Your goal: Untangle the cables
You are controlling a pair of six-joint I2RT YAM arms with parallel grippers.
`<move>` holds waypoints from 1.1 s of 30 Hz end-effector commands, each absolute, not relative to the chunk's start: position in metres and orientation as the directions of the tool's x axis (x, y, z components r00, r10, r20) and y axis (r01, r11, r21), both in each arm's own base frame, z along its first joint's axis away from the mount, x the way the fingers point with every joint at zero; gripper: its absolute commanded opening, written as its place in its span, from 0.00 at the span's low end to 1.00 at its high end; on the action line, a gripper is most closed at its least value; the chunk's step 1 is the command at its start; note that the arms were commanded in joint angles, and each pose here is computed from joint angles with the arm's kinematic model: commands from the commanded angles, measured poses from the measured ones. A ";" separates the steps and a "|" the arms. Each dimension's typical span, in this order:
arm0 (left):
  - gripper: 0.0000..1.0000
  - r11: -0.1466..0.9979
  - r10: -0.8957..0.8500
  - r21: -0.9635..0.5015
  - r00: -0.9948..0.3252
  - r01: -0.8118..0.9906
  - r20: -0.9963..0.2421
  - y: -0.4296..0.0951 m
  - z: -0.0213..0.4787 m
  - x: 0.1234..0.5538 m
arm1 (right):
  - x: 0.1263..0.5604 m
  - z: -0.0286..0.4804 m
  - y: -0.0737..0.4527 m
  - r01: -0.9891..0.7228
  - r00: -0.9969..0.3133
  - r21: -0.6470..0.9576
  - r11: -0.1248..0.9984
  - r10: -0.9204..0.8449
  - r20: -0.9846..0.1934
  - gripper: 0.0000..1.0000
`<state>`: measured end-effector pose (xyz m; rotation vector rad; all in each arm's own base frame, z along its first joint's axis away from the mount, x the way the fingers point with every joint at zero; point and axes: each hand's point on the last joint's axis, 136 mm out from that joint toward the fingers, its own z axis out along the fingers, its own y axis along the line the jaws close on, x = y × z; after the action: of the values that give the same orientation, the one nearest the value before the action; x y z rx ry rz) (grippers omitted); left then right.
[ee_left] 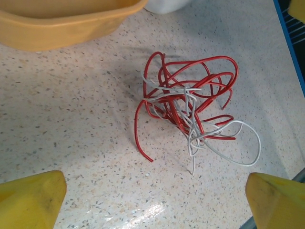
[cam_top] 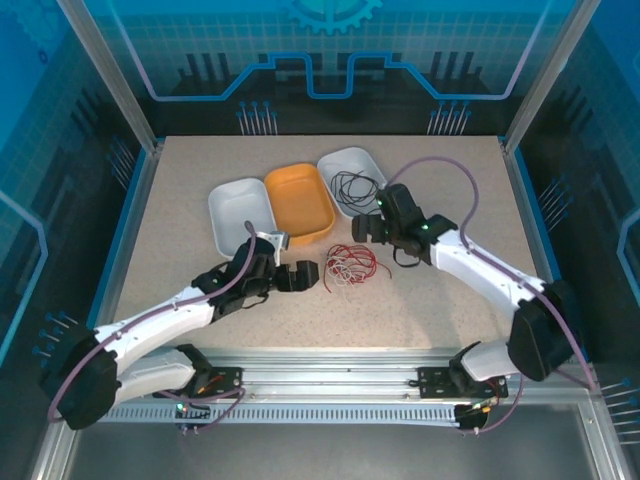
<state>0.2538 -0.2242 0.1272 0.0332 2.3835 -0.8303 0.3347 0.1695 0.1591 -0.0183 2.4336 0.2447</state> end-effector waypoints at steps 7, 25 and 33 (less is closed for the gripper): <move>0.75 0.779 0.041 -0.484 -0.803 0.398 -0.595 -0.267 0.151 0.272 | 0.291 0.144 0.151 0.019 -0.778 0.283 0.959 0.192 -0.598 1.00; 0.56 0.821 0.238 -0.315 -0.788 0.475 -0.568 -0.288 0.113 0.283 | 0.280 0.101 0.168 0.017 -0.870 0.320 0.947 0.172 -0.462 1.00; 0.27 0.829 0.254 -0.299 -0.795 0.472 -0.551 -0.296 0.104 0.284 | 0.280 0.094 0.162 0.055 -0.880 0.292 0.955 0.184 -0.438 1.00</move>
<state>0.2806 -0.2903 0.0969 0.5277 2.5231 -0.5993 0.2811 0.1635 0.0963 0.1351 2.6164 0.3811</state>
